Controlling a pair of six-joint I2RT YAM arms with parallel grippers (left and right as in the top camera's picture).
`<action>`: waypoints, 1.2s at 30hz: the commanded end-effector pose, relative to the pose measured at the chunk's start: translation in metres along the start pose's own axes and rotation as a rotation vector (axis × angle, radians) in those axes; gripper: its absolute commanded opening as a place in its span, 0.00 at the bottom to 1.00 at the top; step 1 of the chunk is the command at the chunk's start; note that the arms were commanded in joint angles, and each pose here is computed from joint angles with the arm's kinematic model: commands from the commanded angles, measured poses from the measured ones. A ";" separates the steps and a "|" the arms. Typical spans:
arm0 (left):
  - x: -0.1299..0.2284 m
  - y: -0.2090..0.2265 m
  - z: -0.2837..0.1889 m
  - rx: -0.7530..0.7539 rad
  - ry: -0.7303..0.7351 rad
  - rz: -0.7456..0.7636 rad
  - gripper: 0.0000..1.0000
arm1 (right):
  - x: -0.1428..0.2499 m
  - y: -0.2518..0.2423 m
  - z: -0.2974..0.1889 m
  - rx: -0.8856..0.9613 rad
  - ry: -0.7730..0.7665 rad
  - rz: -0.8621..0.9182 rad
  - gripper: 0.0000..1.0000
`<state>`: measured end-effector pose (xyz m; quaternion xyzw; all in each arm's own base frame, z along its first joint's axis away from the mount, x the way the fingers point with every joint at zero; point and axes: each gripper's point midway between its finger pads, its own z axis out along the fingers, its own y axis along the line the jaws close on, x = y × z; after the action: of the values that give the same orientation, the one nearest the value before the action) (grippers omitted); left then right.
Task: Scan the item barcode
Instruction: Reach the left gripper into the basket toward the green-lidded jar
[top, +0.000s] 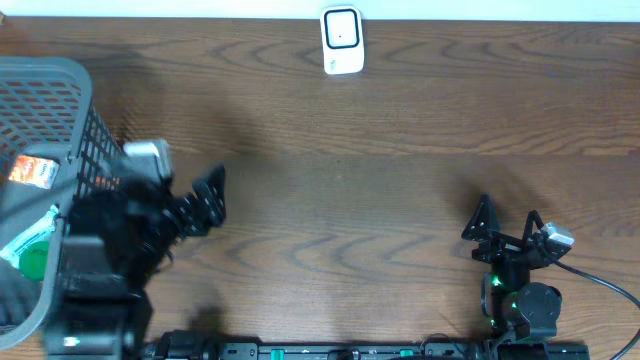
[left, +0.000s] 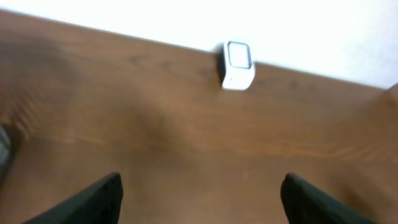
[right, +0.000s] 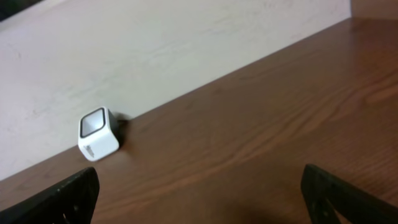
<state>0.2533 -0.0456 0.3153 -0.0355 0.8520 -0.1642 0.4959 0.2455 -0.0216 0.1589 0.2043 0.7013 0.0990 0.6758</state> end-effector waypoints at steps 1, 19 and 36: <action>-0.028 -0.015 -0.013 0.029 0.019 0.008 0.82 | 0.001 0.000 0.000 -0.001 0.003 -0.003 0.99; -0.127 0.141 -0.099 -0.806 -0.097 -0.575 0.93 | 0.001 0.000 0.000 -0.001 0.003 -0.003 0.99; 0.027 0.287 -0.122 -1.277 0.233 -1.186 0.92 | 0.001 0.000 0.000 -0.001 0.003 -0.003 0.99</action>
<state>0.1702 0.2490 0.2802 -0.7182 0.6712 0.1028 0.1523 0.2455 -0.0217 0.1591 0.2044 0.7010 0.0989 0.6760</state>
